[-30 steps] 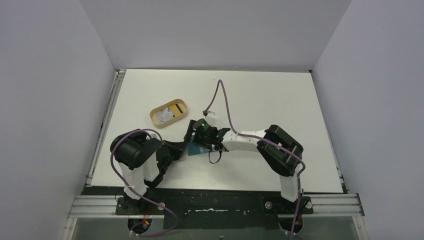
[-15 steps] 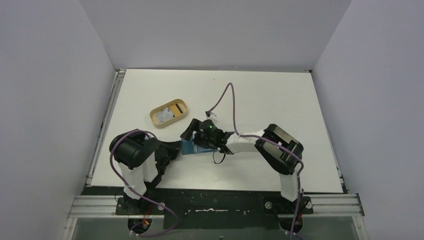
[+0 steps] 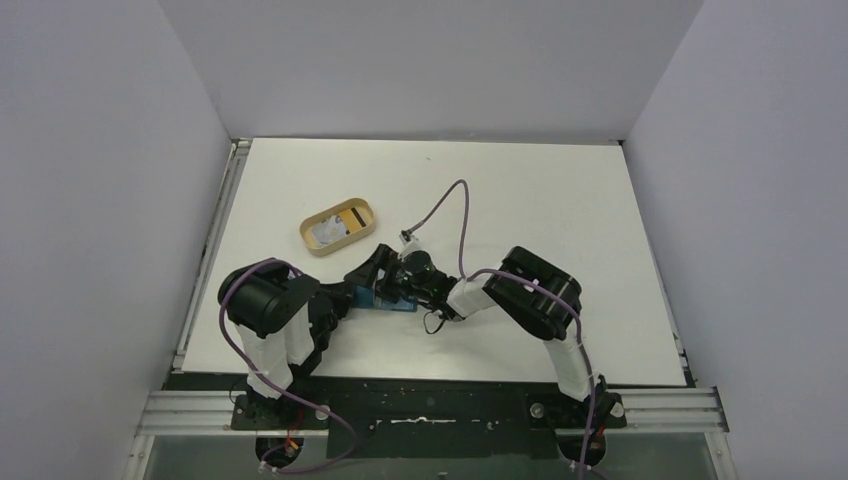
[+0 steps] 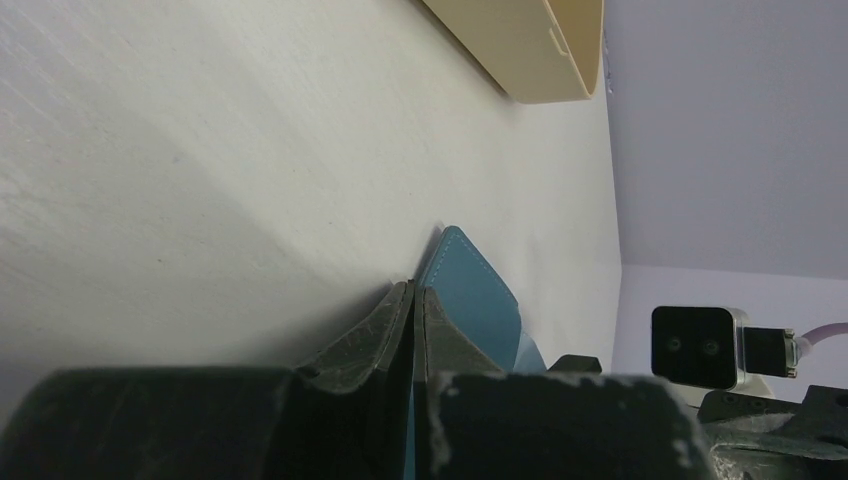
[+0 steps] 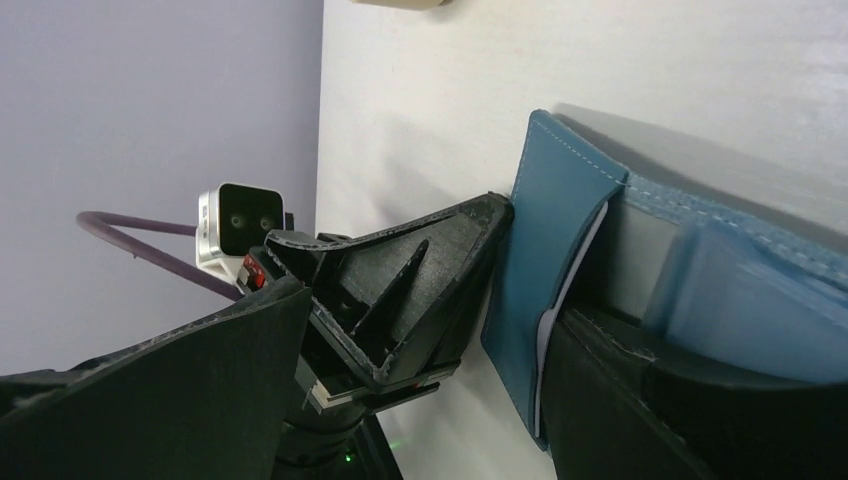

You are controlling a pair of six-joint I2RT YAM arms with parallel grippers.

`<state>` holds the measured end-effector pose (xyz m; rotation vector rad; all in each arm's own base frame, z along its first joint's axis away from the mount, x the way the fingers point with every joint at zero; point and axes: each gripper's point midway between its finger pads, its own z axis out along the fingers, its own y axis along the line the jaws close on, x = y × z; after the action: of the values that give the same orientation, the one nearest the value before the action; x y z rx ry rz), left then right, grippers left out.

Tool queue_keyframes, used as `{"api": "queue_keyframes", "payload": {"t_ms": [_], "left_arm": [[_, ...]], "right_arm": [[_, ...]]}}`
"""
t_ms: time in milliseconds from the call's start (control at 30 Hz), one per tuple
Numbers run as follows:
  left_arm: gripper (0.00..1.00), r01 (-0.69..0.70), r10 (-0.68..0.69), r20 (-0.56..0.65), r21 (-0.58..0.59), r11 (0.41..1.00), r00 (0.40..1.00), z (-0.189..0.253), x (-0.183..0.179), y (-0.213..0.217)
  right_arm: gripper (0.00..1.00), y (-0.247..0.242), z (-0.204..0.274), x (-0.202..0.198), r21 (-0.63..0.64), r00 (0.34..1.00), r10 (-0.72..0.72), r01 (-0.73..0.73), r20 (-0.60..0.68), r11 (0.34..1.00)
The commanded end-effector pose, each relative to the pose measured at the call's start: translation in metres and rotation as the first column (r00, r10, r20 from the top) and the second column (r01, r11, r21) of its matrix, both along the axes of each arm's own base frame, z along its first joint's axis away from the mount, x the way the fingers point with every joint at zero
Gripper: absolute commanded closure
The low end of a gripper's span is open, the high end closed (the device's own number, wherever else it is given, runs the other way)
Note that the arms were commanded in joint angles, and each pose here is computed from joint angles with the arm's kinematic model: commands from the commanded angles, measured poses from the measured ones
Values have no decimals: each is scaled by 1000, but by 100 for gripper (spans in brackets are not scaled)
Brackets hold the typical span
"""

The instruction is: Take the credit cards out of the card holder

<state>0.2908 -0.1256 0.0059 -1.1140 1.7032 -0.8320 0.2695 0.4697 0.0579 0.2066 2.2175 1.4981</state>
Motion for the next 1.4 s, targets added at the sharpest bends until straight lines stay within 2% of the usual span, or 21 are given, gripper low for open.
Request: {"api": "queue_keyframes", "payload": {"t_ms": [0, 100, 200, 267, 567, 600, 633, 867, 1000, 1133, 1333, 1367], "left_arm": [[100, 243, -183, -384, 114, 963, 905, -85, -79, -2], [100, 244, -184, -381, 114, 963, 906, -84, -79, -2], [100, 245, -188, -374, 110, 963, 908, -83, -78, -4], [100, 246, -190, -372, 108, 963, 908, -82, -78, -4], [100, 248, -186, -381, 120, 961, 905, -84, -79, -1], [100, 247, -184, -383, 123, 961, 905, -85, -79, 0], [100, 247, -183, -383, 124, 961, 906, -85, -79, 0], [100, 246, -180, -385, 130, 961, 905, -85, -78, 2], [100, 249, -185, -380, 127, 960, 906, -84, -77, 1], [100, 297, -248, -340, 101, 949, 907, -74, -74, -7], [100, 432, -420, -208, 16, 902, 883, -43, -65, -34], [97, 463, -455, -178, 0, 887, 872, -36, -64, -41]], "right_arm": [[21, 36, 60, -46, 169, 979, 198, -204, 54, 964], [21, 45, 61, -58, 149, 965, 260, -260, 21, 954], [21, 46, 42, -66, 8, 964, 240, -241, -111, 970], [21, 42, 34, -66, -54, 967, 204, -214, -149, 975], [21, 7, 44, -51, -86, 986, 100, -113, -136, 990], [22, -6, 32, -44, -279, 942, 277, -219, 190, 935], [33, -6, 39, -45, -192, 983, 179, -168, 43, 967], [41, -27, 36, -34, -183, 991, 135, -130, 17, 975], [42, -30, 28, -32, -178, 991, 132, -128, 9, 976], [41, -35, 23, -26, -145, 993, 118, -116, 6, 983], [41, -59, 21, -7, -133, 997, 79, -77, 12, 988], [41, -63, 23, -2, -125, 997, 70, -67, 19, 990]]}}
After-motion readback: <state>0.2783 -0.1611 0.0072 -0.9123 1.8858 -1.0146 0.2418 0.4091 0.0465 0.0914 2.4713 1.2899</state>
